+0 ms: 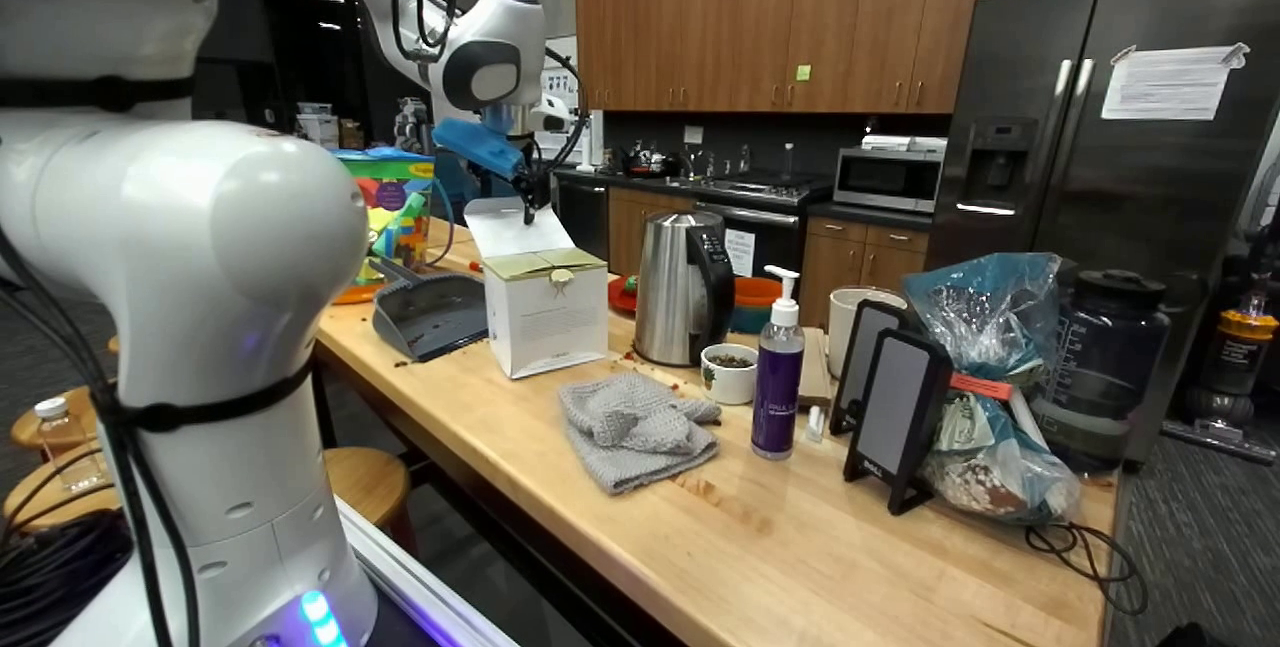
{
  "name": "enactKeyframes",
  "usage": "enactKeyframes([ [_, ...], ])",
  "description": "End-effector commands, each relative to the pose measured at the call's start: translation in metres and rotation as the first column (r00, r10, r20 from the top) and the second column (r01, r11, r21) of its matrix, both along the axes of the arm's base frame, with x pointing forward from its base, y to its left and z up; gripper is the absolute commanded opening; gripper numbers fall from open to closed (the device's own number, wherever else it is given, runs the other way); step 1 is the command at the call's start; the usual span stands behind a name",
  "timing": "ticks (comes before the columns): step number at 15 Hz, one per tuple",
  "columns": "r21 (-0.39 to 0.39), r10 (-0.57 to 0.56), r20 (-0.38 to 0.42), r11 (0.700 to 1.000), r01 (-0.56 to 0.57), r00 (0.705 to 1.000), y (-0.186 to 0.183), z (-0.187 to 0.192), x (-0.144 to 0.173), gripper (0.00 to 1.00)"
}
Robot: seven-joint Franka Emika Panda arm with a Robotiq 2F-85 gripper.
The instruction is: Open the box
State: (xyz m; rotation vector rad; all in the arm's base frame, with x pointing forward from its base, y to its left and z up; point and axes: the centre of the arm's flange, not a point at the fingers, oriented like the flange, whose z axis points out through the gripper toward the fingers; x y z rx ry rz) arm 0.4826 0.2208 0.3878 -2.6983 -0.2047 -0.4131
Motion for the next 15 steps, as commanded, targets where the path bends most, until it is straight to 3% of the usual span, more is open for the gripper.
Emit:
enactKeyframes([
  [1, 0.015, 0.017, -0.021, 1.0, -0.017, 1.0, 0.0, -0.007, 0.008, 1.0],
  [15, -0.021, 0.022, -0.098, 0.999, -0.024, 0.995, 0.006, -0.045, 0.01, 1.0],
])
